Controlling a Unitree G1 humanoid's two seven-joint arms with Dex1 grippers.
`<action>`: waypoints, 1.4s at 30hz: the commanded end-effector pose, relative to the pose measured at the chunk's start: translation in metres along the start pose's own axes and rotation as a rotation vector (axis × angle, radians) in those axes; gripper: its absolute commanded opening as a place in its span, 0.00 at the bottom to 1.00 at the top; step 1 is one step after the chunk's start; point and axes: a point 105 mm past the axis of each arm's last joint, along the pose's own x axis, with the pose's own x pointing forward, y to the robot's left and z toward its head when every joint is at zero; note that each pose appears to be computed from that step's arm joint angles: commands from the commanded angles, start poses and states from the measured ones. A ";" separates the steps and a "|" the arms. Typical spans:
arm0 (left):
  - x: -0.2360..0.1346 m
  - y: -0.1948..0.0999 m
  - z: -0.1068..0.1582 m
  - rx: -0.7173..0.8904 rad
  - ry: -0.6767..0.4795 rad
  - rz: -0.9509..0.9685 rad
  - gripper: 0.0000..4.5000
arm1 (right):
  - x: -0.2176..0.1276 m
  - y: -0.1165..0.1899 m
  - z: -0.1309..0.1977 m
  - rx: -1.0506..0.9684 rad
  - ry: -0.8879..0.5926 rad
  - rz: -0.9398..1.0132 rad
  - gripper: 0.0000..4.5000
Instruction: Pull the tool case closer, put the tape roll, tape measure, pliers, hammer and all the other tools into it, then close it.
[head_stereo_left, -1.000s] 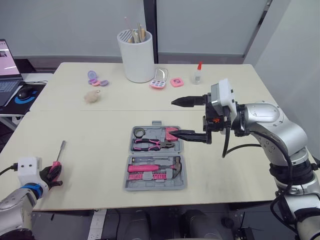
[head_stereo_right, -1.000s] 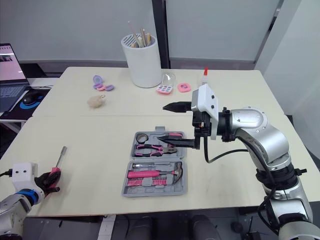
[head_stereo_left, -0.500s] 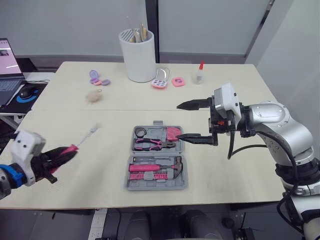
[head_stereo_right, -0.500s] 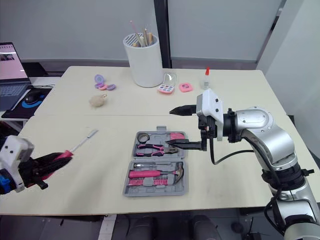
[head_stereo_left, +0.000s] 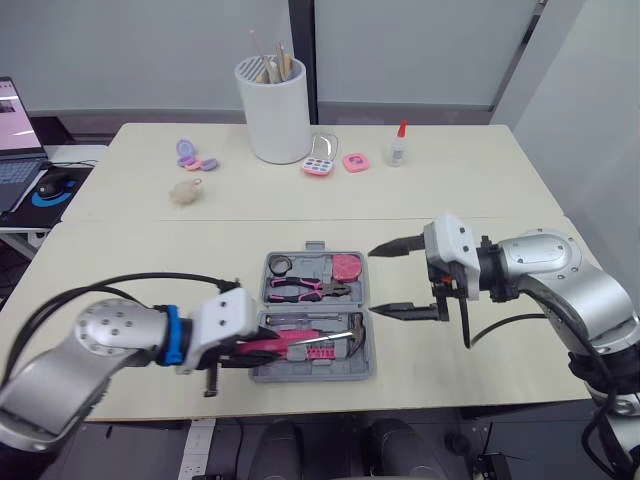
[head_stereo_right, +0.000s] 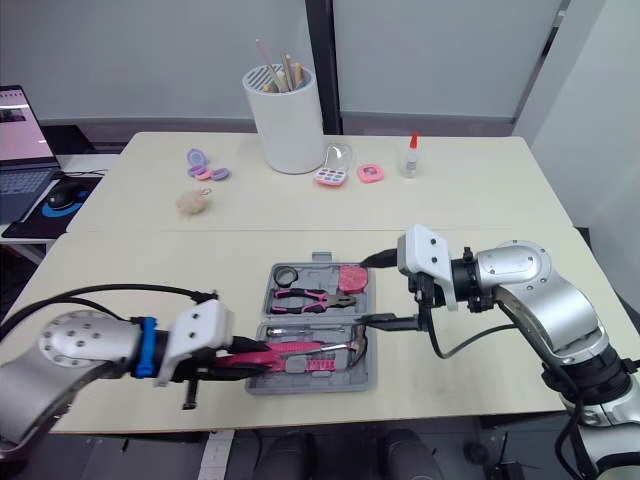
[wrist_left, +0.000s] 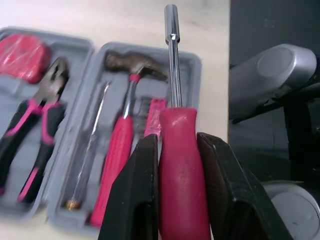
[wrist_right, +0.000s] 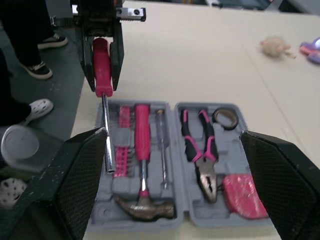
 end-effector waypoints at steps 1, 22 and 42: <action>0.017 -0.004 -0.001 0.072 0.013 -0.014 0.17 | -0.006 0.012 -0.001 -0.054 0.063 0.023 1.00; 0.042 0.003 -0.029 0.064 0.107 -0.006 0.17 | -0.009 0.034 -0.007 -0.039 0.135 0.035 1.00; 0.056 -0.003 -0.032 0.084 0.131 -0.018 0.25 | -0.007 0.042 -0.010 -0.054 0.152 0.051 1.00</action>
